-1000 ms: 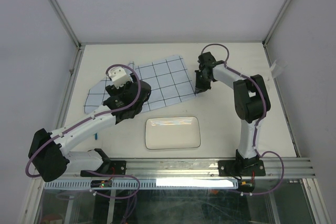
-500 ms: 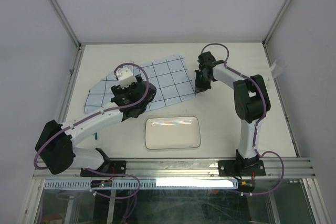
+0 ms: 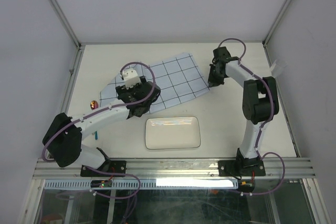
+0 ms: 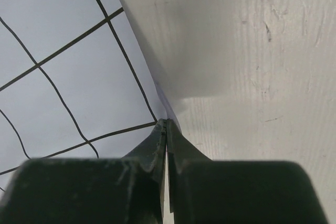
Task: Set the dinner table for one person
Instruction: Flatten out the napkin at the center of the board.
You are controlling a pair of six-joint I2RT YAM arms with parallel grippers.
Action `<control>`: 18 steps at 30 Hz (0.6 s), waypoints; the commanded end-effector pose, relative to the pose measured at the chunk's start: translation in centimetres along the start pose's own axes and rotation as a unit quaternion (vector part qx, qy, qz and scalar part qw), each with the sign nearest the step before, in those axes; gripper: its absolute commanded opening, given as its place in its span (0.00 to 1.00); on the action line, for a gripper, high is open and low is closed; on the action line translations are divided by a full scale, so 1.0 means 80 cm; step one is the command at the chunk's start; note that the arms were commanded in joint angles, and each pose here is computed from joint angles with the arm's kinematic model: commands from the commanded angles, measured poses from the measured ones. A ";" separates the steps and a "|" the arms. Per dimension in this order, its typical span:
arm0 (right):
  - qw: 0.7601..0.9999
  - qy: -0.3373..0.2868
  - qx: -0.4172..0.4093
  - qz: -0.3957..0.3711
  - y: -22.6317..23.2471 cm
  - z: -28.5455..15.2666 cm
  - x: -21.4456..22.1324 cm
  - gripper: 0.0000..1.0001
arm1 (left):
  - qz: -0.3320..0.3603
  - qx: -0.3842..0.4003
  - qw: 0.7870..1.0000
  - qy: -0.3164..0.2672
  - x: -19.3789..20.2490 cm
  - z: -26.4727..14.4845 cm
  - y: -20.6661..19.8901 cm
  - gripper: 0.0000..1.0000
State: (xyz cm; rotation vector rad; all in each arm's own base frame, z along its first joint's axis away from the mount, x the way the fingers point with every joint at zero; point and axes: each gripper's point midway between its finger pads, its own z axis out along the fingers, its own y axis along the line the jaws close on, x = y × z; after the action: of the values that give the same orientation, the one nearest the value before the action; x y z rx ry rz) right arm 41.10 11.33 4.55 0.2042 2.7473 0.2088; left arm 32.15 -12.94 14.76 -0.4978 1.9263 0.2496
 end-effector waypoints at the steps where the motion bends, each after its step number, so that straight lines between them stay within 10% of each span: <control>1: 0.999 -0.039 0.016 0.006 -0.009 -0.035 -0.017 0.00 | -0.034 0.009 0.999 -0.009 -0.018 0.002 -0.021 0.82; 18: 0.990 -0.058 0.127 0.021 -0.068 -0.067 -0.013 0.00 | -0.015 -0.002 1.000 -0.004 -0.003 0.012 -0.027 0.85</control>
State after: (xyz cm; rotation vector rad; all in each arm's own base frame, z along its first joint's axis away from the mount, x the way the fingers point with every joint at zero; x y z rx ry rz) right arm 39.14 7.26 5.52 0.2760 2.7464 -0.0428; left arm 32.84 -13.72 13.23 -0.4756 1.9556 0.2871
